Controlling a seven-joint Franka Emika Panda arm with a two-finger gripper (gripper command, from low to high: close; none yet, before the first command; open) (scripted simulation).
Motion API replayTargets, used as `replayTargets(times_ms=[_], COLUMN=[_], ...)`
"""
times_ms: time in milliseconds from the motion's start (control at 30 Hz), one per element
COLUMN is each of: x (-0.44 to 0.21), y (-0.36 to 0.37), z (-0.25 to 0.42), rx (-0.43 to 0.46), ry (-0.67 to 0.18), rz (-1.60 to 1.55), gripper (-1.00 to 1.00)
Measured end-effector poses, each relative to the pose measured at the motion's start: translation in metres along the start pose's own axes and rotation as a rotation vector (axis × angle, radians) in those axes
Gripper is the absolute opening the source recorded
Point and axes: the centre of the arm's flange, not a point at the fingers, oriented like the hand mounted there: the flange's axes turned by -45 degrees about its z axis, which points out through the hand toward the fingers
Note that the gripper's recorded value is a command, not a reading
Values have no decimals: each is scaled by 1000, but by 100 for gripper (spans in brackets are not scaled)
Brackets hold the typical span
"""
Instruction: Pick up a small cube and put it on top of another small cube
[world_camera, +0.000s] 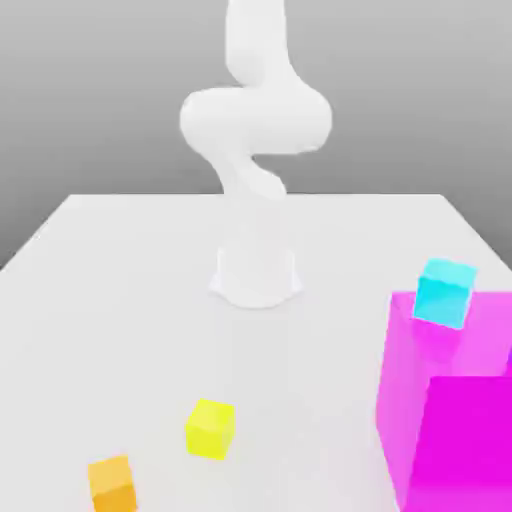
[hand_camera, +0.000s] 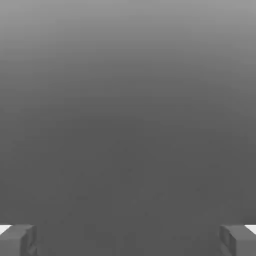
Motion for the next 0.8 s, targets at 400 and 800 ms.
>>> replayTargets(times_ms=[400, 800], x=[-40, -175], y=[69, 150], z=[218, 389], rx=[-171, -366], ry=[-288, -547], rz=[430, 870], gripper=[0, 0])
